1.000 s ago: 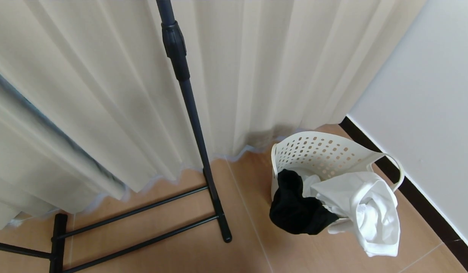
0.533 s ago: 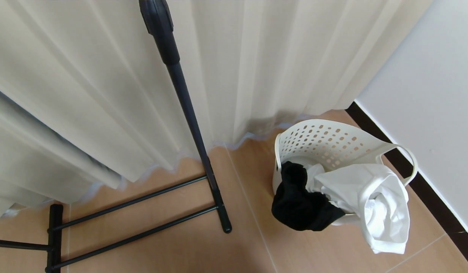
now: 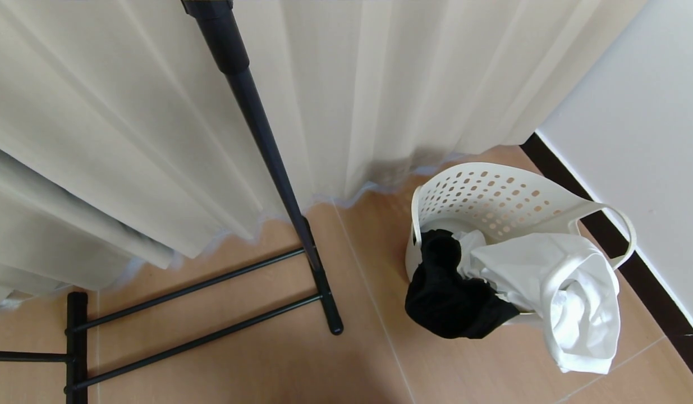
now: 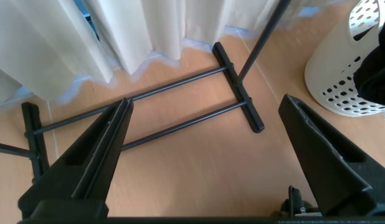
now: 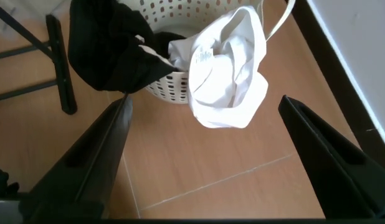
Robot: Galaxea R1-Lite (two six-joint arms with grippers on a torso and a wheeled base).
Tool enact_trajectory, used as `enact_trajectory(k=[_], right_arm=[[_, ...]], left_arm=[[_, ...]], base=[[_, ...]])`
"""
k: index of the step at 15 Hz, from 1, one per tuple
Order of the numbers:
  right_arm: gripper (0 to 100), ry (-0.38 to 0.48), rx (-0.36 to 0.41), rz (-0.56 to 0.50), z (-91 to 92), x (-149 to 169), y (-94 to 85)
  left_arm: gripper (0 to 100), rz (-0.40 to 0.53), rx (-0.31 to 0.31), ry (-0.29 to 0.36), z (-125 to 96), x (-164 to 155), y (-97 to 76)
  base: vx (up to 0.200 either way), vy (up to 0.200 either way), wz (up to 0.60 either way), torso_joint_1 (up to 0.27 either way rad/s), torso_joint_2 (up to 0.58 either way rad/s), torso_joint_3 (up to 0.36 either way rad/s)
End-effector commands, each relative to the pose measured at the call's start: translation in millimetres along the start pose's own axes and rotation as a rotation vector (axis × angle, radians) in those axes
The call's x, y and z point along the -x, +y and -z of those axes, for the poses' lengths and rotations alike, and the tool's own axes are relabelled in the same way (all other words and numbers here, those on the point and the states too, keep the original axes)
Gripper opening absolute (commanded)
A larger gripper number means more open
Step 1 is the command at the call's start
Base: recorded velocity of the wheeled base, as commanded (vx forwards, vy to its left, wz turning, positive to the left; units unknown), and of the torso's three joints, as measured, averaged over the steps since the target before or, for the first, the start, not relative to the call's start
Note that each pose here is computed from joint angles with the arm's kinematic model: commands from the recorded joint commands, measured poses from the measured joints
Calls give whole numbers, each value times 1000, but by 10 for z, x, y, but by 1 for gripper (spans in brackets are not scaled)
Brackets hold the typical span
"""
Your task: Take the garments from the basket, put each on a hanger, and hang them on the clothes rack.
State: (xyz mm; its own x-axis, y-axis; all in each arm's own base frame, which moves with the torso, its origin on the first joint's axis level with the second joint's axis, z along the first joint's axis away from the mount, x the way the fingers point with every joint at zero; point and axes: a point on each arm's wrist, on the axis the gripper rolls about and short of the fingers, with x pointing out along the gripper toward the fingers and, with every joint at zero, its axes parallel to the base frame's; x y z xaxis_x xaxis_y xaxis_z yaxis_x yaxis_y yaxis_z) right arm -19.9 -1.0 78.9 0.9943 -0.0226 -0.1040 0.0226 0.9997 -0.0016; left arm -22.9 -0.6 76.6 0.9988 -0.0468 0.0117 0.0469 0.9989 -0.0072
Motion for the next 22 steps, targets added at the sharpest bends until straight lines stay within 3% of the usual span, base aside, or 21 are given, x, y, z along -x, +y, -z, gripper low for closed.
enact_trajectory(k=[1,3,4,9,10,15,19,22], right_arm=[[100,132,7,-12,-200,-169,8],[100,164,10,-25,-433,-332,17],[100,208,25,-101,-605,-540,56],[100,336,175,-345,-895,-1021,345],[100,367,247,-385,-1044,-1294,500],[100,395,543,-332,-1291,-2044,802],[100,415,632,-300,-1372,-2537,1080],[100,456,674,-245,-1273,-2934,1269]], left_arm=[[100,1,0,-1,-2,-1,0],[100,1,0,-1,-2,-1,0],[100,1,0,1,0,-1,0],[100,1,0,-1,-2,-1,0],[100,1,0,1,0,-1,0],[100,1,0,1,0,-1,0],[100,1,0,1,0,-1,0],[100,1,0,-1,-2,-1,0]], base=[[0,0,0,0,0,0],[0,0,0,0,0,0],[0,0,0,0,0,0],[0,0,0,0,0,0],[0,0,0,0,0,0],[0,0,0,0,0,0],[0,0,0,0,0,0],[0,0,0,0,0,0]])
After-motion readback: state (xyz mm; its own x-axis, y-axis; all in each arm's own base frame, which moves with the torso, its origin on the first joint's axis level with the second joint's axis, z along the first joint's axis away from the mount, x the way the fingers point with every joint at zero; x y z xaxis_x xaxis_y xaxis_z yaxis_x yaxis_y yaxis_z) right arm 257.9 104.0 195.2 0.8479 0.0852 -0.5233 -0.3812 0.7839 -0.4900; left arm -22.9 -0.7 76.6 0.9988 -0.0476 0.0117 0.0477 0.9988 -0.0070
